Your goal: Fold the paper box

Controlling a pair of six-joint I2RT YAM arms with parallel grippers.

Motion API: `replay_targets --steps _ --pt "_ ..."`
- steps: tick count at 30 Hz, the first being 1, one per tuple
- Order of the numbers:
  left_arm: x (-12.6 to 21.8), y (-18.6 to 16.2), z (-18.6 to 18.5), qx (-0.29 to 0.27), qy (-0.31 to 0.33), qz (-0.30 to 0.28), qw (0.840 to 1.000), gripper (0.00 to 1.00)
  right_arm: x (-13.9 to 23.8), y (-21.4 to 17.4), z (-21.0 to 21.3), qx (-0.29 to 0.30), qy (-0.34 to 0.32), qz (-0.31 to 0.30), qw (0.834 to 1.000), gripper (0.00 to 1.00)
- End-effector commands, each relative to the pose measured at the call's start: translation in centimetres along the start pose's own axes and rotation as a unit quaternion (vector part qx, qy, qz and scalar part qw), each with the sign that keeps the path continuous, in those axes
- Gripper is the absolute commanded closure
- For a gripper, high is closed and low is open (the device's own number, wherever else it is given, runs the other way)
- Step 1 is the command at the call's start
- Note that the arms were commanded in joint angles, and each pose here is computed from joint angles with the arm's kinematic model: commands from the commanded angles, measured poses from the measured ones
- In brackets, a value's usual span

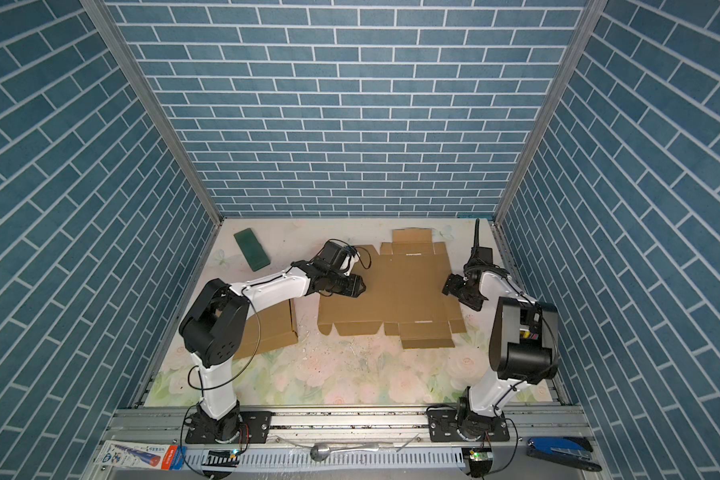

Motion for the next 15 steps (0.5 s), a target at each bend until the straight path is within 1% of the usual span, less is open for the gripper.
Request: replay_targets --steps 1,5,8,10,15 --pt "-0.8 0.8 0.1 0.0 -0.001 -0.011 1.0 0.47 -1.0 1.7 0.3 -0.013 0.04 -0.003 0.999 0.1" --pt "-2.1 -0.2 2.0 0.012 0.017 0.004 1.0 0.52 -2.0 1.7 0.2 -0.014 0.055 0.009 0.998 0.1" --pt "-2.7 -1.2 3.4 0.025 0.026 0.013 0.999 0.55 -1.9 1.6 0.8 -0.009 0.087 0.014 0.996 0.14" --pt "-2.9 -1.9 4.0 0.031 0.029 0.017 0.999 0.57 -1.3 1.5 1.4 -0.006 0.113 0.01 0.994 0.16" --pt "-3.1 -3.0 4.8 0.038 0.032 0.023 0.999 0.58 1.0 1.4 2.6 0.005 0.153 -0.01 0.988 0.25"
Point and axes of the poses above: each gripper's point midway between its finger pads, its own x axis back along the fingers, its own z axis along the line the jaws close on, y = z × x, the point moved 8 cm from there along x, back along the fingers, and after that the axes turned 14 degrees about x, right-handed, at the moved point
